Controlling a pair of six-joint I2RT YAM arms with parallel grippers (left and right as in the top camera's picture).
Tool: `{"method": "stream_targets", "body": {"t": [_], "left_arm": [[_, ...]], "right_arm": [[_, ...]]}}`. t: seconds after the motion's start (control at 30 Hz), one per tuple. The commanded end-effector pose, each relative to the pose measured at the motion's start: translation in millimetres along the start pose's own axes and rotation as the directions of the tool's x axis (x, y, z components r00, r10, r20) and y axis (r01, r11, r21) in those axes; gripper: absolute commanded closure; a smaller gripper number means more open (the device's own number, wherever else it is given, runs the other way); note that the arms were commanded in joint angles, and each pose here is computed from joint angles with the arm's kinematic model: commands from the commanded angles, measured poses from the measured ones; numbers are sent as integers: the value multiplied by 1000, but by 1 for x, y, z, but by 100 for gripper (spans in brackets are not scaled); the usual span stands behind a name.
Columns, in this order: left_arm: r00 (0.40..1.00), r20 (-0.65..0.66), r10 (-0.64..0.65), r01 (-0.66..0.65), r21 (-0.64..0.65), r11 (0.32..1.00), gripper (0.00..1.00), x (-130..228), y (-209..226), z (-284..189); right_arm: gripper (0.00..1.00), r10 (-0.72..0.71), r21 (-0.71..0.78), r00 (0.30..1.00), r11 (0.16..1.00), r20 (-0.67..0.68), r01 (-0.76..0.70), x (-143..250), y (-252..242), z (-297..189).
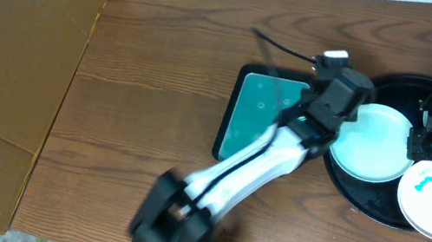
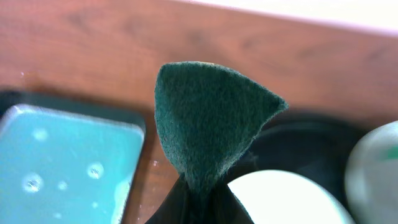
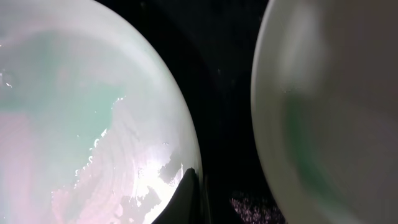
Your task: Clean dirty plates on tray and stack at the side
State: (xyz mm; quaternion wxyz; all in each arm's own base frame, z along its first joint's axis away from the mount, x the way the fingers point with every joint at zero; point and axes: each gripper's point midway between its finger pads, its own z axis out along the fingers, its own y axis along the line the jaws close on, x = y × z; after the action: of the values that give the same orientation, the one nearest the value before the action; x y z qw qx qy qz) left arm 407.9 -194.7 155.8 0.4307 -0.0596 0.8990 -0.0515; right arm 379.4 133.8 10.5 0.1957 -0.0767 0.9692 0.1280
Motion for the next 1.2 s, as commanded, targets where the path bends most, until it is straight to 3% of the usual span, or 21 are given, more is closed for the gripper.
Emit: {"method": "stream_targets", "body": {"t": [0.0, 0.23, 0.37, 0.57, 0.73, 0.93, 1.03, 1.17], "left_arm": [[998, 58, -32, 29, 45, 999, 93, -33, 9, -46], [995, -92, -40, 27, -142, 989, 93, -11, 85, -63], [972, -162, -172, 119, -292, 949, 93, 5, 135, -62], [946, -163, -279, 195, -400, 896, 93, 9, 176, -64], [938, -162, -307, 211, -434, 876, 93, 10, 191, -65], [934, -166, -316, 214, -449, 867, 93, 12, 197, -67], [933, -170, -316, 211, -452, 867, 93, 13, 198, -67], [933, -173, -316, 209, -454, 866, 93, 13, 198, -68]], "right_arm": [[99, -94, 62, 995, 994, 27, 92, -6, -2, -4], [99, -284, 273, 951, 931, 121, 243, -37, 7, -46], [99, -391, 455, 896, 850, 208, 265, -62, 18, -96], [99, -557, 626, 797, 713, 233, 315, -77, 35, -157], [99, -685, 793, 712, 516, 156, 324, -90, 38, -202], [99, -865, 853, 493, 186, -93, 488, -101, 74, -222], [99, -896, 862, 420, 96, -143, 498, -104, 93, -230], [99, -909, 872, 376, 30, -179, 488, -106, 107, -239]]}}
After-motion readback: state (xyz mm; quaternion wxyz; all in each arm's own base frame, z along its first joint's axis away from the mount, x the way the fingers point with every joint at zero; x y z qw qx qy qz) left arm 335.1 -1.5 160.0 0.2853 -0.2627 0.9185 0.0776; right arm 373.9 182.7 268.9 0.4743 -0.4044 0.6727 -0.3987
